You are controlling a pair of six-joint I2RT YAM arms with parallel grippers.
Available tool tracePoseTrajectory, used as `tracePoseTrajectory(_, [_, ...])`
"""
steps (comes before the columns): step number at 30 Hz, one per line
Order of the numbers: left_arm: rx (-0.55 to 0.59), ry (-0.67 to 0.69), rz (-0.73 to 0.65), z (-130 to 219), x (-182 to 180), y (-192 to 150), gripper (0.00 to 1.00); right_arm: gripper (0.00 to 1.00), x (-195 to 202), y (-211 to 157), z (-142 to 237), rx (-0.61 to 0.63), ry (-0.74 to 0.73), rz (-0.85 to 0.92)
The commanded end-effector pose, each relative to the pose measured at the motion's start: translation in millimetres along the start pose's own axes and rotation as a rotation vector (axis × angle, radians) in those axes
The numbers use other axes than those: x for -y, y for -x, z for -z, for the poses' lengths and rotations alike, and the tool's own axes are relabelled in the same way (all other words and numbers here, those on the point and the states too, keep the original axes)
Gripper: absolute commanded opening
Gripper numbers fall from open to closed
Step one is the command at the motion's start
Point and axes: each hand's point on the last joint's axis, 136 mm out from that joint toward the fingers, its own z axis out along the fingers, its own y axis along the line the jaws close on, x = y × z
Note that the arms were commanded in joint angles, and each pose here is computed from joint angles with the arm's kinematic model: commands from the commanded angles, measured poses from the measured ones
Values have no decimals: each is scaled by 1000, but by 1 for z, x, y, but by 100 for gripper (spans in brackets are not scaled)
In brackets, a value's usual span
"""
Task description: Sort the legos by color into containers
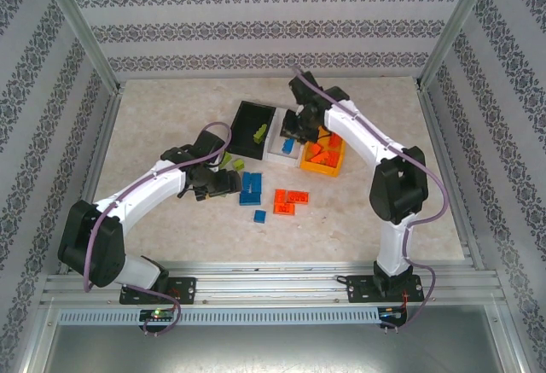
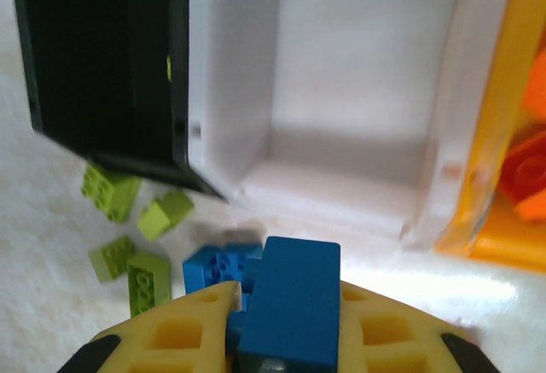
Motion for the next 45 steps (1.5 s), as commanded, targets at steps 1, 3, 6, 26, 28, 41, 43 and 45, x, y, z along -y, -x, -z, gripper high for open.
tracePoseTrajectory(1, [-20, 21, -7, 5, -6, -1, 76, 16, 14, 19, -15, -4, -56, 23])
tracePoseTrajectory(3, [-24, 24, 0, 6, -8, -2, 76, 16, 16, 31, -25, -8, -61, 23])
tracePoseTrajectory(6, [-25, 29, 8, 7, -11, -3, 76, 16, 20, 43, -48, -30, -78, 15])
tracePoseTrajectory(26, [-87, 112, -58, -17, -27, 35, 70, 51, -5, 66, -7, 8, -13, 40])
tracePoseTrajectory(28, [-95, 134, -78, -23, -31, 37, 70, 51, -4, 60, 8, 14, -6, 46])
tracePoseTrajectory(41, [-140, 206, -141, -52, -41, 49, 66, 51, 58, -43, 27, -90, -21, 122])
tracePoseTrajectory(43, [-145, 207, -149, -57, -38, 52, 65, 51, 68, -56, 27, -106, -27, 129])
tracePoseTrajectory(45, [-152, 207, -156, -62, -36, 53, 64, 51, 77, -69, 27, -125, -35, 146])
